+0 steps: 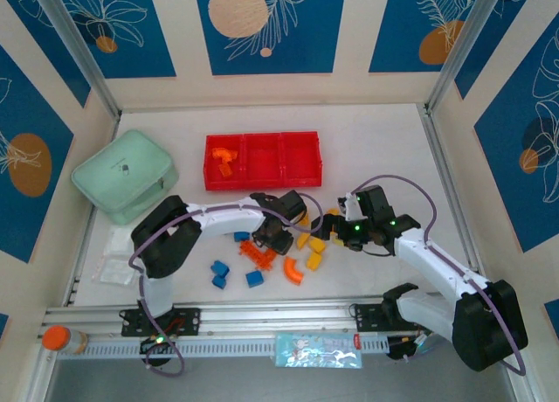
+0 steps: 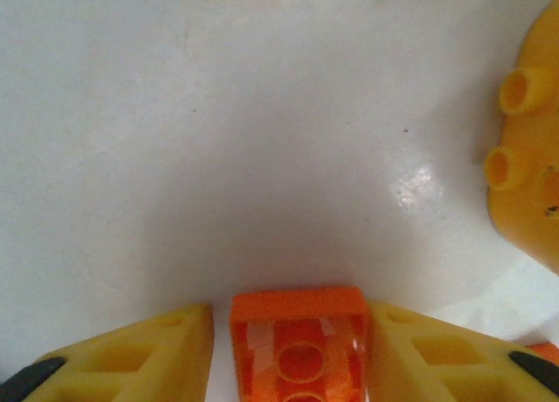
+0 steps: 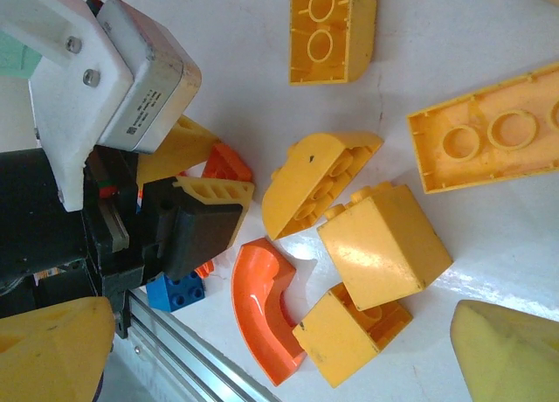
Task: Sort the legos into containers by color
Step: Pick up the lego from the middle-left of the table, then place the lego in the container.
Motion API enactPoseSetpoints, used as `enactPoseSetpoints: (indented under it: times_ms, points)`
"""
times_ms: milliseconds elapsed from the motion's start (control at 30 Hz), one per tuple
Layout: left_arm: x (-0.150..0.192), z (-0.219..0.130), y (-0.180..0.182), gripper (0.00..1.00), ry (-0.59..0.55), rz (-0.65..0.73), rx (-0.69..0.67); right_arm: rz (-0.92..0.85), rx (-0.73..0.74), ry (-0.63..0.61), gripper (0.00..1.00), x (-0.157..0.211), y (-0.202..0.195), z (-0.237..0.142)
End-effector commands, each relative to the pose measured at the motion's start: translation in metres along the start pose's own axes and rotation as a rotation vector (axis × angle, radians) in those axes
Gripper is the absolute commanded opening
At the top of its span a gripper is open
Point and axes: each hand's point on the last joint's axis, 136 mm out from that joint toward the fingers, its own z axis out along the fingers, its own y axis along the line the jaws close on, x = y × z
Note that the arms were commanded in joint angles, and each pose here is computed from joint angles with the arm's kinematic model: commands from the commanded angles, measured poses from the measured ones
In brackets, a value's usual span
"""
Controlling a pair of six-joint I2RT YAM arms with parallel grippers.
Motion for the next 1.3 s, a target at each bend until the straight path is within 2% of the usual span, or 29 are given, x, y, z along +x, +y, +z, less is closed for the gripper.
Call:
enactPoseSetpoints:
  times_ms: [0,367,600,733,900,1100,1267]
  points:
    - [-0.002,0.001,0.000,0.42,0.003,-0.010,-0.008,0.007,-0.026,0.011,0.99,0.002,0.004,-0.002]
    - [-0.021,-0.030,0.002,0.32,-0.088,-0.070,0.027,-0.017,-0.031,-0.002,0.99,-0.005,0.011,-0.007]
    - [-0.049,-0.086,0.026,0.29,-0.244,-0.180,0.061,-0.063,-0.082,-0.027,0.99,-0.024,0.036,-0.015]
    - [-0.072,-0.119,0.058,0.28,-0.341,-0.267,0.064,-0.089,-0.118,-0.041,0.99,-0.036,0.052,-0.015]
    - [-0.102,-0.147,0.127,0.28,-0.436,-0.430,-0.007,-0.121,-0.147,-0.058,0.99,-0.054,0.071,-0.010]
    - [-0.127,-0.149,0.206,0.26,-0.474,-0.606,-0.107,-0.163,-0.134,-0.044,0.99,-0.067,0.083,0.004]
    - [-0.149,-0.145,0.255,0.26,-0.485,-0.638,-0.198,-0.166,-0.137,-0.042,0.99,-0.074,0.086,0.012]
